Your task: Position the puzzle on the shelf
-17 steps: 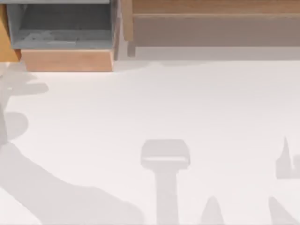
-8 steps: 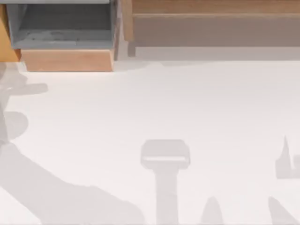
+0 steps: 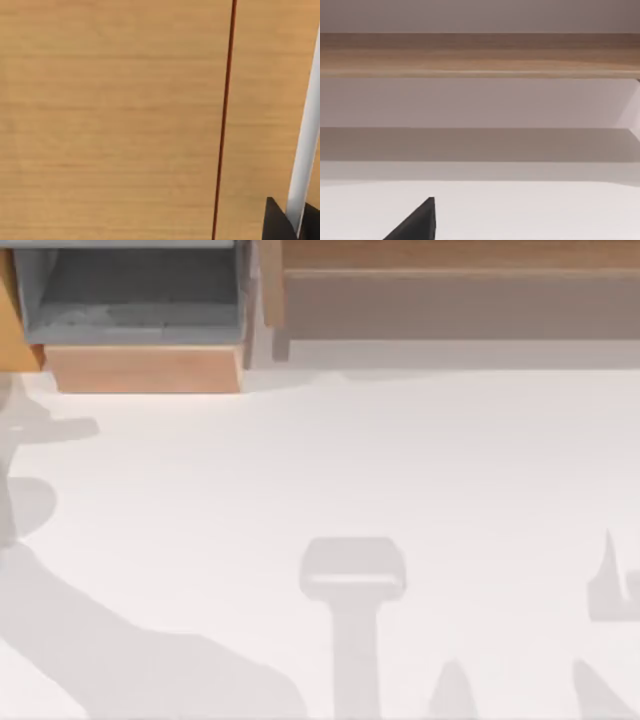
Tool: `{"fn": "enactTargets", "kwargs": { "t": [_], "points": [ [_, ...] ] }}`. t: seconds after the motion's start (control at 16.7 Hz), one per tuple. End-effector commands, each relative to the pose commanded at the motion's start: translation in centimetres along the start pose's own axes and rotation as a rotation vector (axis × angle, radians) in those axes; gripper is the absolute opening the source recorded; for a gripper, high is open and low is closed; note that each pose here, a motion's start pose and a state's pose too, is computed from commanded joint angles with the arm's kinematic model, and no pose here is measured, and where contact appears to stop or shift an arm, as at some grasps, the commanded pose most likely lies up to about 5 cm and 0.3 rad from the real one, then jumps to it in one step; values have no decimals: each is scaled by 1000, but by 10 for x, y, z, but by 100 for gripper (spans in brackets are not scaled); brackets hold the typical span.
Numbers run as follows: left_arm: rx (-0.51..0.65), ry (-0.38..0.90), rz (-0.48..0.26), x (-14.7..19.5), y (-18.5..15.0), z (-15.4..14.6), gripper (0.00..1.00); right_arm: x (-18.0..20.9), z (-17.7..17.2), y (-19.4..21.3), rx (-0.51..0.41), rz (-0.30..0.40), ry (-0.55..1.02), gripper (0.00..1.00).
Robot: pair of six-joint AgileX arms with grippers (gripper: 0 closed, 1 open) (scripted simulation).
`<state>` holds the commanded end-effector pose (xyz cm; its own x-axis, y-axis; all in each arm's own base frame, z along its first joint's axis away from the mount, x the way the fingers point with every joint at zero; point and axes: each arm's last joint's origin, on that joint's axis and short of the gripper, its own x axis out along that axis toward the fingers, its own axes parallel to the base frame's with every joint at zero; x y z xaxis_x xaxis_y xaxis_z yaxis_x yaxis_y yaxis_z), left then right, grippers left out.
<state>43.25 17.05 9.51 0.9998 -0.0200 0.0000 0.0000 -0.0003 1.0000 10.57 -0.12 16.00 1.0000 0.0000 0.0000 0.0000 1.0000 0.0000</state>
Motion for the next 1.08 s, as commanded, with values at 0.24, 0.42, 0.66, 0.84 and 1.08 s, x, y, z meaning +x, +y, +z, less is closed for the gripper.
{"fn": "enactTargets", "kwargs": {
  "t": [0.24,0.42,0.66,0.84,1.08],
  "points": [
    [-13,4,-17,-2,-5,-2,0,0,0,0,0,0,0,100],
    [-13,5,-16,-16,-4,-3,0,0,0,0,0,0,0,100],
    [-16,3,-20,-50,-5,-2,0,0,0,0,0,0,0,100],
    [-13,3,-18,-64,-5,-1,0,0,0,0,0,0,0,100],
    [-15,4,-22,-64,-7,-1,0,0,0,0,0,0,0,100]
  ]
}}
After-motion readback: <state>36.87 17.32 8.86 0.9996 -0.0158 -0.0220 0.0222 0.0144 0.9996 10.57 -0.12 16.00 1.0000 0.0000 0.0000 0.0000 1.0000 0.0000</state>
